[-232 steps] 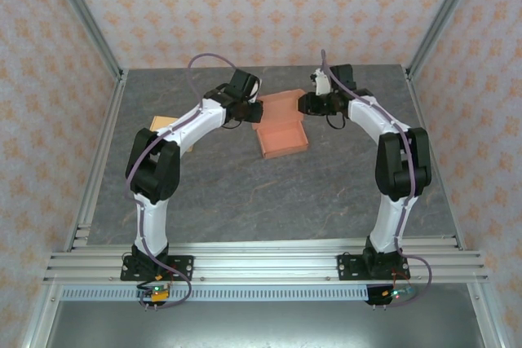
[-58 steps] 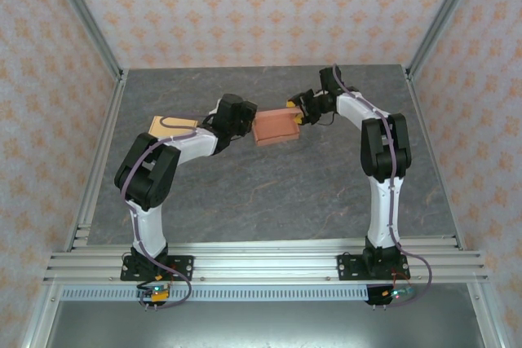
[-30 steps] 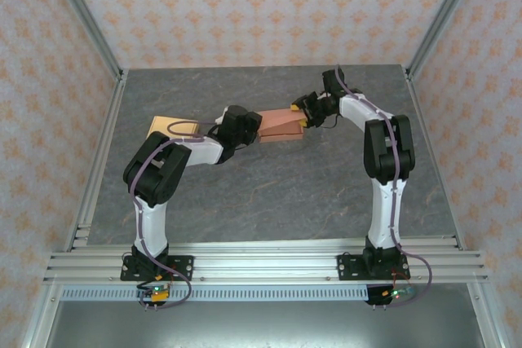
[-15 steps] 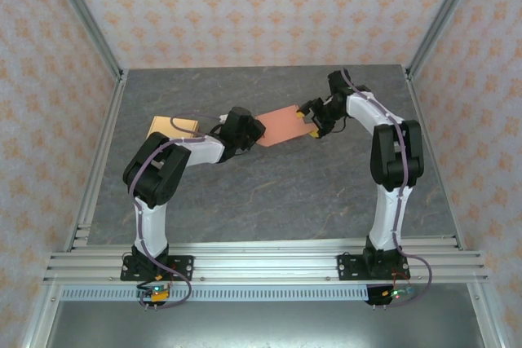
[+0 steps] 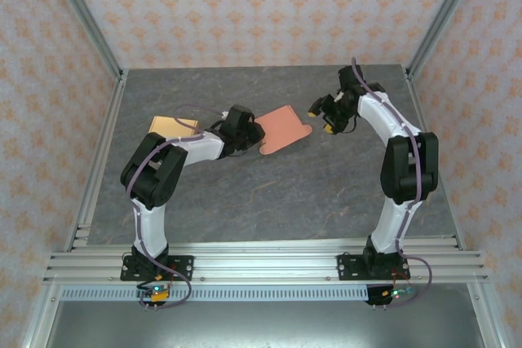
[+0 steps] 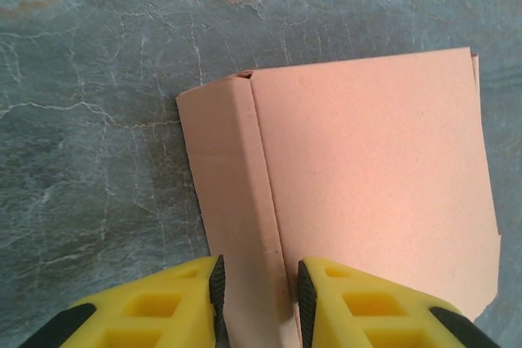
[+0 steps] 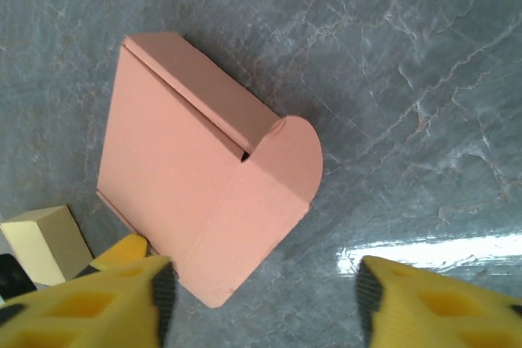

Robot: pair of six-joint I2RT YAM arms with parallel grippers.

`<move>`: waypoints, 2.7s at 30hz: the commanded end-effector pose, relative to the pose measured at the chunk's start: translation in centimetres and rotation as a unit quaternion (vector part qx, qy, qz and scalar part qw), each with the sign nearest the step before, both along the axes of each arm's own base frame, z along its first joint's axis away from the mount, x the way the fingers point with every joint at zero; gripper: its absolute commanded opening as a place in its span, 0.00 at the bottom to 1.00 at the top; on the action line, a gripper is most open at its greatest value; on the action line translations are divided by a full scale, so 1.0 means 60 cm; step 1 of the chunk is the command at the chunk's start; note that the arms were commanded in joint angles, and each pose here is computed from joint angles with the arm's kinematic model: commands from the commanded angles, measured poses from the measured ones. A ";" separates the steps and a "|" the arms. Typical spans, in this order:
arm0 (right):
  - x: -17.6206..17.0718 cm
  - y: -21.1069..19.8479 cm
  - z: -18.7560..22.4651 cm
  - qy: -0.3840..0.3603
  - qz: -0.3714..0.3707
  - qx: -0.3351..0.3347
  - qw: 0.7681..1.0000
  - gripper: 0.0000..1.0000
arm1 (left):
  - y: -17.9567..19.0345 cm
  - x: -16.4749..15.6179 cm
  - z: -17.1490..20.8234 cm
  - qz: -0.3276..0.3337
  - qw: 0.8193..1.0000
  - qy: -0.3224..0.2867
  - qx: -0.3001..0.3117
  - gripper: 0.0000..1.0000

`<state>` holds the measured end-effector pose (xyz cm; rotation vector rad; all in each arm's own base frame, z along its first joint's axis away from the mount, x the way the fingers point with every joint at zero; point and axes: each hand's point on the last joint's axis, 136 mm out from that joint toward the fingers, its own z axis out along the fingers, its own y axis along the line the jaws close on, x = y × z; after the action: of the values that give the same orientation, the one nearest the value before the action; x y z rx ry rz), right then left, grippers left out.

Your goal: Fold the paper box

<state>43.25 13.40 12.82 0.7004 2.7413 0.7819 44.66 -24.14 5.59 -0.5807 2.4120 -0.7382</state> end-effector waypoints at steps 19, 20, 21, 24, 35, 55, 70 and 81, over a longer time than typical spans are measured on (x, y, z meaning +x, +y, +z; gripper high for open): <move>0.058 0.027 -0.152 -0.029 0.233 -0.244 0.941 0.60 | 0.029 -0.001 0.023 -0.047 0.996 -0.015 0.069 0.55; 0.054 0.027 -0.157 -0.024 0.233 -0.243 0.941 0.60 | 0.024 0.002 0.029 -0.051 0.996 -0.020 0.066 0.61; 0.051 0.029 -0.158 -0.021 0.233 -0.237 0.943 0.59 | 0.022 0.003 0.009 -0.056 0.996 -0.012 0.070 0.65; 0.041 0.041 -0.145 -0.023 0.229 -0.210 0.950 0.59 | 0.024 0.011 0.004 -0.049 0.996 -0.014 0.075 0.67; 0.025 0.060 -0.052 -0.088 0.175 -0.143 0.970 0.64 | 0.023 0.003 -0.053 -0.072 0.994 0.012 0.085 0.34; 0.009 0.075 -0.016 -0.199 0.147 0.040 0.968 0.86 | 0.046 -0.017 -0.096 -0.110 0.992 0.057 -0.024 0.18; 0.061 0.120 -0.074 -0.143 0.170 0.114 0.968 0.90 | 0.065 -0.028 -0.130 -0.111 0.991 0.071 -0.027 0.14; 0.032 0.178 -0.084 -0.098 0.142 0.230 0.958 0.83 | 0.064 -0.028 -0.139 -0.109 0.991 0.068 -0.031 0.12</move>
<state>45.19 22.78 6.27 0.2473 2.5863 1.3482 47.10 -22.47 5.16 -0.2876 2.3730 -1.0366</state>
